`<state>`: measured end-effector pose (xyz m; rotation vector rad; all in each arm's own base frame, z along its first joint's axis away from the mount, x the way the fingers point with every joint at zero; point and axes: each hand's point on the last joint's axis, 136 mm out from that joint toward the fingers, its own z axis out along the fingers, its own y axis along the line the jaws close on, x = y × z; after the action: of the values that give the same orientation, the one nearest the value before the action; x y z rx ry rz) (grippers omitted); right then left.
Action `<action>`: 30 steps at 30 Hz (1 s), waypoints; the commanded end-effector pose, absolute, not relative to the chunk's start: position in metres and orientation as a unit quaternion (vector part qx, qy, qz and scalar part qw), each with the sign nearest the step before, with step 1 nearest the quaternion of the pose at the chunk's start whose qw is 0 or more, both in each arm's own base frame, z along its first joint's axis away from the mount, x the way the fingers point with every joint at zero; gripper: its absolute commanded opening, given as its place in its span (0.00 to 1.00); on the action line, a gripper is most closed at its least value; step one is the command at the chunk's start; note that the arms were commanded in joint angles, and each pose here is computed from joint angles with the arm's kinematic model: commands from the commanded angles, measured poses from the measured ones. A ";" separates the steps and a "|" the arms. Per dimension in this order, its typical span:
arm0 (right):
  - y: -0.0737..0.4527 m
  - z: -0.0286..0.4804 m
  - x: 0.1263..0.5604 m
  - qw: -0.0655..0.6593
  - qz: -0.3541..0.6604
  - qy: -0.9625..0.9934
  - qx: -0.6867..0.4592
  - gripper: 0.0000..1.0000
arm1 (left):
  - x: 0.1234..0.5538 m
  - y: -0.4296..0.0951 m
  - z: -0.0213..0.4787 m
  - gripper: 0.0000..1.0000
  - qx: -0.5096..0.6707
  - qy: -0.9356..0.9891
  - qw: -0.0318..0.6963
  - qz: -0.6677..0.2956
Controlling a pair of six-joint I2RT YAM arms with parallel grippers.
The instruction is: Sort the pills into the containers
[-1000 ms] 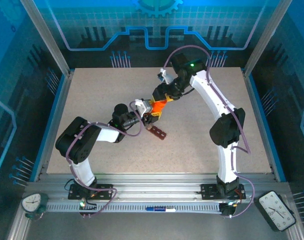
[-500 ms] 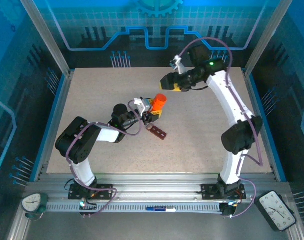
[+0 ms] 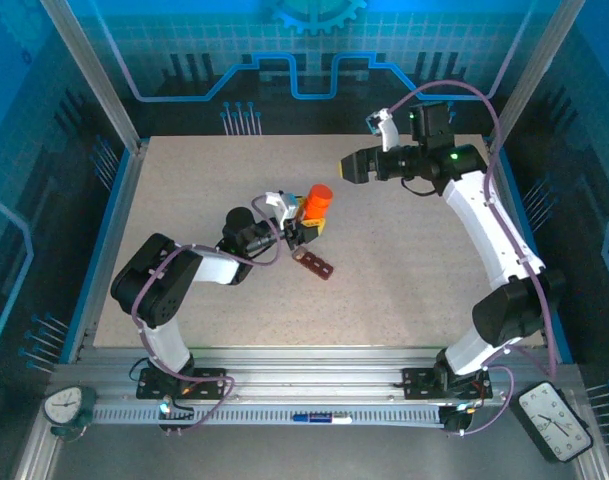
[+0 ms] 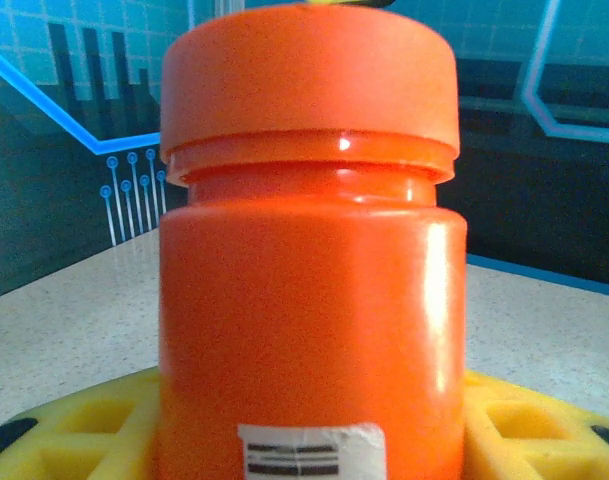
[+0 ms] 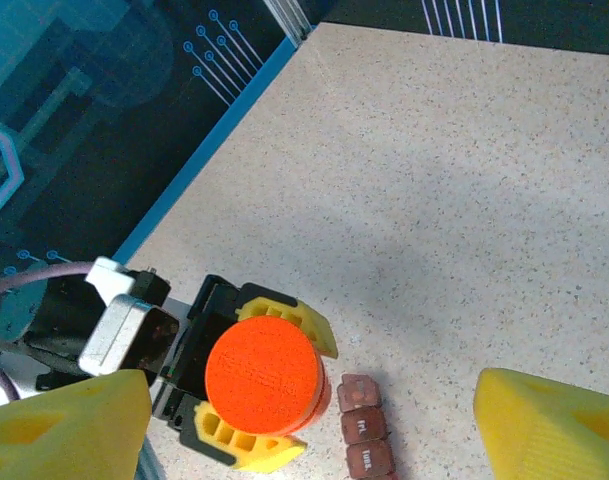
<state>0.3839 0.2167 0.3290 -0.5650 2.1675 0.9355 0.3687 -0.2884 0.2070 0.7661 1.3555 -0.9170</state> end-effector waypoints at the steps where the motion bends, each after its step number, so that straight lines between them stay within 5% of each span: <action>1: 0.227 0.342 0.379 0.392 0.340 0.809 -0.277 0.86 | 0.360 -0.293 0.246 0.00 0.343 0.547 0.630 -0.433; 18: 0.267 0.299 0.363 0.312 0.318 0.823 -0.352 0.89 | 0.353 -0.297 0.254 0.00 0.353 0.536 0.614 -0.459; 30: 0.273 0.281 0.356 0.274 0.325 0.831 -0.359 0.79 | 0.352 -0.297 0.257 0.00 0.354 0.535 0.614 -0.460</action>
<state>0.3620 0.2666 0.2825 -0.9211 2.2283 0.8599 0.3569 -0.2980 0.2245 0.7945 1.3316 -1.0590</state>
